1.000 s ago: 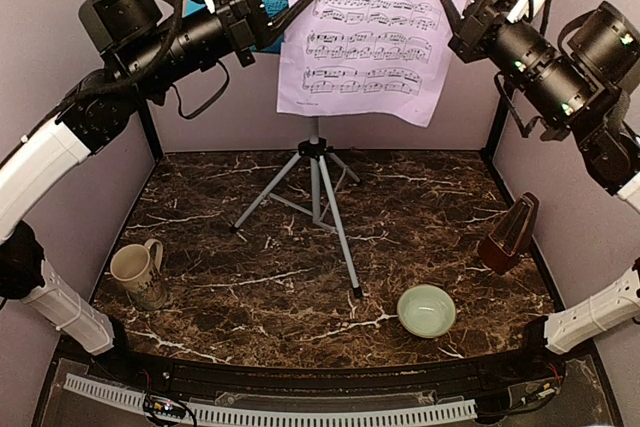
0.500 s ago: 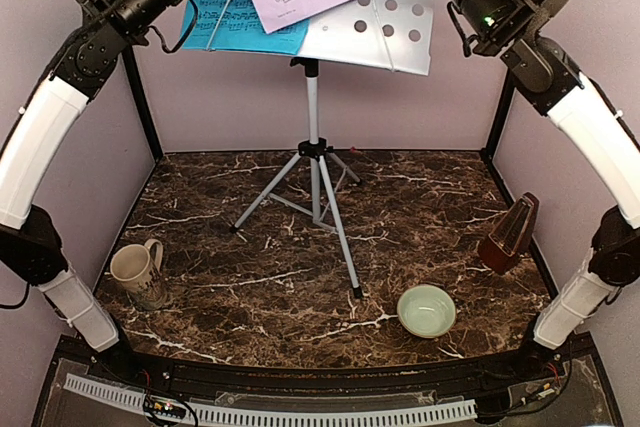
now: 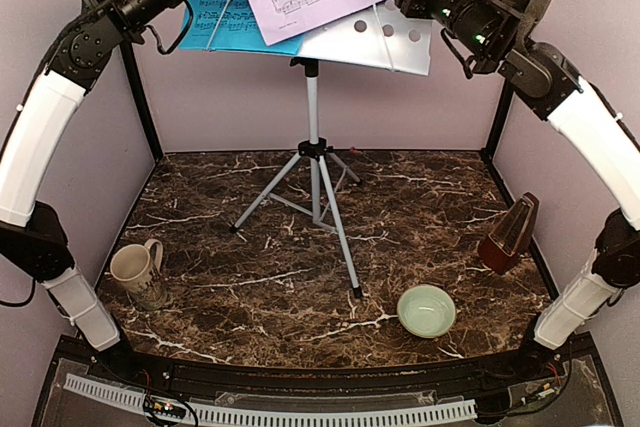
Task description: Set up the instrument practice props
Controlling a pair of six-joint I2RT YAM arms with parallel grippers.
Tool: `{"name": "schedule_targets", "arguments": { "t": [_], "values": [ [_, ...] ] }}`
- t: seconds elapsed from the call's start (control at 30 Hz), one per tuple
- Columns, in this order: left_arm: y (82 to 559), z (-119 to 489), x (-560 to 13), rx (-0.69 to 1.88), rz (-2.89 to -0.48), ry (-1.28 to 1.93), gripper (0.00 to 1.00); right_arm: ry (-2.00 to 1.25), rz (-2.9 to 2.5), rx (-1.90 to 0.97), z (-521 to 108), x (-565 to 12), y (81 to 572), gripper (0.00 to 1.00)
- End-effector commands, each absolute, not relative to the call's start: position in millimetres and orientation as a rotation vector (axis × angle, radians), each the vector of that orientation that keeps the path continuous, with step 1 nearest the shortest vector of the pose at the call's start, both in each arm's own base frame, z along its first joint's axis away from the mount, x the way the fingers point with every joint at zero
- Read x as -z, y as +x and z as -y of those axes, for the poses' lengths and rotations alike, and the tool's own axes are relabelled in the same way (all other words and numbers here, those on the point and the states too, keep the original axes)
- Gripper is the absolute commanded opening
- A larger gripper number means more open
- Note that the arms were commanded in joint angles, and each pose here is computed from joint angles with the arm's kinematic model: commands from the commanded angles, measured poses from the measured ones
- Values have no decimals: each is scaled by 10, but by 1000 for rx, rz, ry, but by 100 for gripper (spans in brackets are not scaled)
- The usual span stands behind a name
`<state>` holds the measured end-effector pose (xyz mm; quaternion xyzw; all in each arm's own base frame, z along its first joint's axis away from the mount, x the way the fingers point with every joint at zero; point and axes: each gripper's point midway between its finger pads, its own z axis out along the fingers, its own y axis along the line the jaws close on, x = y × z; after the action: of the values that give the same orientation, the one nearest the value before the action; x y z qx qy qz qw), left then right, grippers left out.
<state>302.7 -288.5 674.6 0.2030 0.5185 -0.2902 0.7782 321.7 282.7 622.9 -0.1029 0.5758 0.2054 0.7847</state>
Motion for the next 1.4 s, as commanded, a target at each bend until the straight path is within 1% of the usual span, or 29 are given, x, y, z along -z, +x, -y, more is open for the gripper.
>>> {"name": "schedule_targets", "arguments": {
  "t": [0.0,0.23,0.4,0.8,0.97,1.07,1.1,1.37],
  "values": [
    [2819,2556,-6904,555,-1096,428,0,-242,-1296,-510,-2861,-6105,3174,43],
    [2876,2385,-6884,459,-1124,397,0,-242,-1314,-550,-2862,-6018,3133,43],
    [2891,2383,-6872,449,-1129,402,0,-236,-1311,-554,-2839,-6013,3123,44],
    [2913,2770,-6811,576,-1103,515,0,-265,-1325,-655,-3094,-6002,3170,43],
    [2952,2862,-6779,601,-1103,530,0,-269,-1328,-685,-3171,-5989,3190,40],
    [2950,2883,-6785,608,-1096,534,0,-263,-1323,-691,-3169,-6034,3190,37],
    [2952,2880,-6788,607,-1094,532,0,-270,-1340,-685,-3254,-5955,3256,35],
    [2897,2877,-6842,638,-1073,532,0,-252,-1318,-697,-3272,-5991,3258,14]
  ]
}}
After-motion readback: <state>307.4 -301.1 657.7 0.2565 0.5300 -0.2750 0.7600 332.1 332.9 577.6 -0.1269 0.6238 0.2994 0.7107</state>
